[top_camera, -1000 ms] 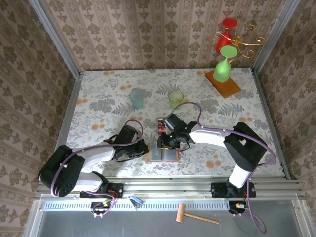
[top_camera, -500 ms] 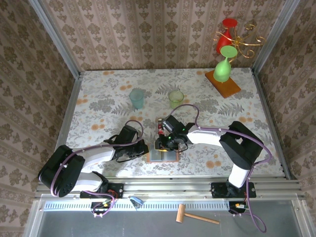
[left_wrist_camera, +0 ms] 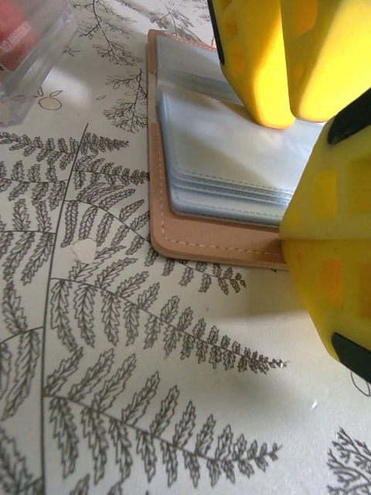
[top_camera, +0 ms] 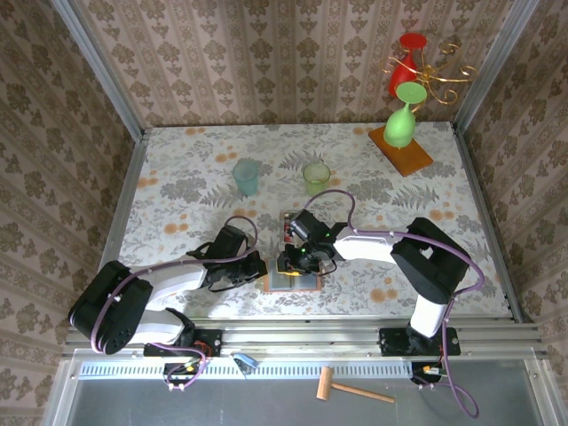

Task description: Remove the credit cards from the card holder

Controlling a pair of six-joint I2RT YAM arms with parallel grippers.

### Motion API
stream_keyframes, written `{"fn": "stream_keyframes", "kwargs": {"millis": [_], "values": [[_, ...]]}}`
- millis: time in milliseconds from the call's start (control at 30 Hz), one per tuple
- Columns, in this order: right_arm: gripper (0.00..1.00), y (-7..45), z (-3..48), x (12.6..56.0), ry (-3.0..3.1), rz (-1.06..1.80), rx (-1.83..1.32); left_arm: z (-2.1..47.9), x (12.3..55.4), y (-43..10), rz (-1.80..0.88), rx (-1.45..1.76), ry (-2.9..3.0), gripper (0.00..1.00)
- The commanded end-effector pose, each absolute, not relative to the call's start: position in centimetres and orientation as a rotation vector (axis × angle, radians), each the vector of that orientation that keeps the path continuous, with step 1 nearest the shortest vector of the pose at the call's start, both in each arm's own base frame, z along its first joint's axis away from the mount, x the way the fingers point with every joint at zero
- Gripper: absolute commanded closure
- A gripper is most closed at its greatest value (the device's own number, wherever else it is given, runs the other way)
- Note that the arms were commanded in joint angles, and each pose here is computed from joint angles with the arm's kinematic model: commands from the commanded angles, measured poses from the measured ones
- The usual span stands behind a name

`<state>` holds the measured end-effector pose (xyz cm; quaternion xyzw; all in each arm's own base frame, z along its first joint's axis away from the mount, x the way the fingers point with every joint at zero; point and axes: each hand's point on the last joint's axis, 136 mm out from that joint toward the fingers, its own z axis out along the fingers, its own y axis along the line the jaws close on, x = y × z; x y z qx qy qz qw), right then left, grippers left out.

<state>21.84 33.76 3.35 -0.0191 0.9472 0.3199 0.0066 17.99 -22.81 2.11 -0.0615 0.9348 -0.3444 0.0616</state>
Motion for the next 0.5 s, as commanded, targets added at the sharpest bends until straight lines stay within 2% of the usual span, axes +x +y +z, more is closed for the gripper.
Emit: {"fn": "stream_keyframes", "kwargs": {"millis": [0,467], "values": [[0.72,32.9,2.2,21.1,3.013,0.929,-0.032,1.1,17.1,-21.9,-0.966,-0.184,2.885,1.0],[0.72,31.8,2.0,21.0,2.997,0.894,0.007,1.0,17.1,-21.7,-0.934,-0.173,2.902,1.0]]}}
